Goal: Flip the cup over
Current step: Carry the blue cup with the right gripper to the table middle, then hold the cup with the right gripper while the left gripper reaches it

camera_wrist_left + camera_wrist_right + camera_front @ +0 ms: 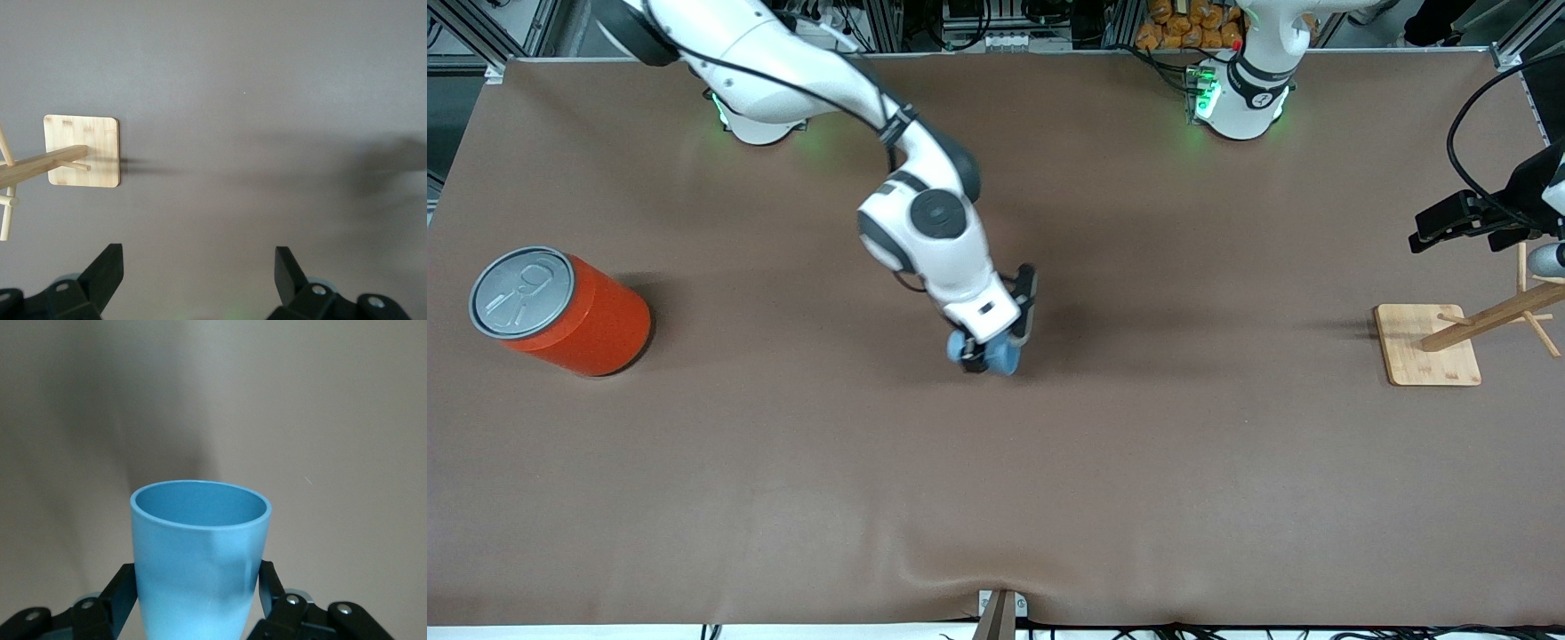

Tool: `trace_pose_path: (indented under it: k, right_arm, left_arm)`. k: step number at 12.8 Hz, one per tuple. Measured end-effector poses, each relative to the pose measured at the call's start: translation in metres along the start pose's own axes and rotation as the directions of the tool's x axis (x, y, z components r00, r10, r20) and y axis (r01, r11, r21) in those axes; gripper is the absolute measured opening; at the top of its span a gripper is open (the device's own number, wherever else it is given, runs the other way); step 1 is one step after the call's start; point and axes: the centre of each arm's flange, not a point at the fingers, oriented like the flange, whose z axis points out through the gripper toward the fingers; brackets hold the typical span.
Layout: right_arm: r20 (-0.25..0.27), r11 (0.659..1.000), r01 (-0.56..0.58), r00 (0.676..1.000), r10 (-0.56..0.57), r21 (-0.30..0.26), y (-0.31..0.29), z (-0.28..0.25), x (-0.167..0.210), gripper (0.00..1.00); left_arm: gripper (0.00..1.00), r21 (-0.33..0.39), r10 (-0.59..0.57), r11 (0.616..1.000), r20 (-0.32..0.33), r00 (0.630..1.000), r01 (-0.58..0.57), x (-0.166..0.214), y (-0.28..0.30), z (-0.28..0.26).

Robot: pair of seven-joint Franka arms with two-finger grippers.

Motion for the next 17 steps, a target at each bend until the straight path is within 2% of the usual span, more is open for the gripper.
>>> trace_pose_path:
  k: [3, 5, 8, 13, 15, 17]
  right_arm:
    - [0.015, 0.995, 0.102, 0.995, -0.102, 0.016, -0.052, 0.018, 0.038, 0.79]
    - [0.036, 0.991, 0.127, 0.991, -0.129, 0.038, -0.067, 0.043, 0.041, 0.79]
    - [0.047, 0.991, 0.130, 0.990, -0.132, 0.046, -0.078, 0.065, 0.048, 0.79]
    - [0.055, 0.994, 0.101, 0.993, -0.103, 0.043, -0.093, 0.073, 0.058, 0.79]
    - [0.056, 0.995, 0.095, 0.994, -0.097, 0.042, -0.093, 0.073, 0.058, 0.79]
    - [0.062, 0.995, 0.090, 0.994, -0.093, 0.046, -0.093, 0.079, 0.056, 0.96]
  left_arm:
    - [1.00, 0.000, -0.001, 1.000, 0.007, 1.000, 0.001, 0.002, -0.001, 0.004]
    - [1.00, 0.000, -0.001, 1.000, 0.013, 1.000, 0.001, 0.004, -0.001, 0.007]
    - [1.00, 0.000, -0.002, 1.000, 0.025, 1.000, 0.002, 0.007, -0.001, 0.014]
    - [1.00, -0.003, 0.004, 1.000, 0.059, 0.998, -0.004, 0.015, 0.003, 0.033]
    - [1.00, -0.043, 0.014, 0.999, 0.081, 0.997, -0.011, 0.025, 0.012, 0.050]
    - [1.00, -0.122, 0.010, 0.993, 0.101, 0.995, 0.003, 0.033, 0.017, 0.065]
